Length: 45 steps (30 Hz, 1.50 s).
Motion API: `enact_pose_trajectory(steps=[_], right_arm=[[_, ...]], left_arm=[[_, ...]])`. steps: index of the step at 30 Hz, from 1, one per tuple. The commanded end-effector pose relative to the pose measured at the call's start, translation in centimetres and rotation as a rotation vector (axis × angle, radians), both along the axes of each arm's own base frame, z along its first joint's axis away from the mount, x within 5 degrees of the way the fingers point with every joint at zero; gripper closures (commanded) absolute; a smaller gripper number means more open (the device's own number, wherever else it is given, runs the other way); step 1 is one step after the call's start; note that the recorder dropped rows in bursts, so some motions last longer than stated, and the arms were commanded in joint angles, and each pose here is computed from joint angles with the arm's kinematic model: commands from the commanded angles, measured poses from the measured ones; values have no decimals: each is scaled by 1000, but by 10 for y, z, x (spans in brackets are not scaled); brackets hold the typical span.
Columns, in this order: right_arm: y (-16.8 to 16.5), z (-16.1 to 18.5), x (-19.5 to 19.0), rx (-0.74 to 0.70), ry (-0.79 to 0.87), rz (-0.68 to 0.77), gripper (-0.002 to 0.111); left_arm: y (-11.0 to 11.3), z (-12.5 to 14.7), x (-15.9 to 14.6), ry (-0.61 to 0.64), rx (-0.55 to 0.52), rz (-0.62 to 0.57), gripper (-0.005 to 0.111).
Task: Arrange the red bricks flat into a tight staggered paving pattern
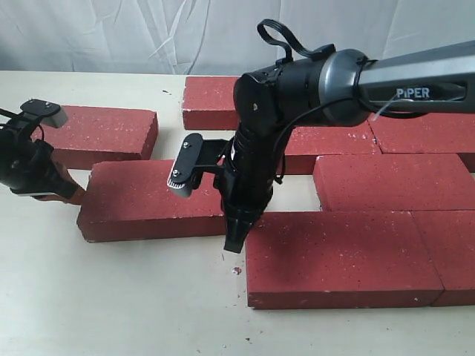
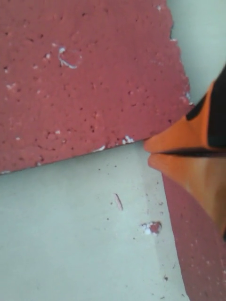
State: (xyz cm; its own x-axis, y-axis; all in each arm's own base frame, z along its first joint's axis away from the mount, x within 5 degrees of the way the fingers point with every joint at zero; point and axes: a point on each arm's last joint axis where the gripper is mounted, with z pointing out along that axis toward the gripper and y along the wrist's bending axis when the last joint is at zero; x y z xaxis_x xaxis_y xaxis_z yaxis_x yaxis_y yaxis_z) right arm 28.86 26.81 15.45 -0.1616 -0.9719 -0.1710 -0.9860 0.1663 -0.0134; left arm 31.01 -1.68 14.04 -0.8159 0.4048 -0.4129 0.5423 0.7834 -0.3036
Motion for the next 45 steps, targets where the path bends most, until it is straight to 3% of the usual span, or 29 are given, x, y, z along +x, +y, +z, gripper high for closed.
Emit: enact_pose_trajectory(steps=[1, 8, 13, 16, 19, 26, 32, 45], right_arm=[[-3, 2, 5, -18, -35, -29, 109], [-6, 10, 0, -35, -5, -28, 109], [-13, 41, -15, -18, 64, -66, 109], [-19, 58, -16, 19, 32, -98, 109], [-30, 62, -5, 61, -59, -132, 109], [-91, 57, 44, 99, -189, -404, 109], [-132, 59, 68, 181, -192, -650, 109], [-134, 61, 74, 249, -204, -703, 109]], left_arm=[[-2, 2, -2, 17, -27, -9, 107], [-2, 2, -2, 19, -28, -13, 107], [1, 3, 2, -21, 10, 23, 107], [6, 3, 6, -37, 49, 105, 107], [7, 3, 5, -21, 54, 106, 107], [5, -3, 4, 22, 33, 117, 107], [4, -12, 6, 42, 19, 146, 107], [-7, -15, 9, 26, 25, 139, 107]])
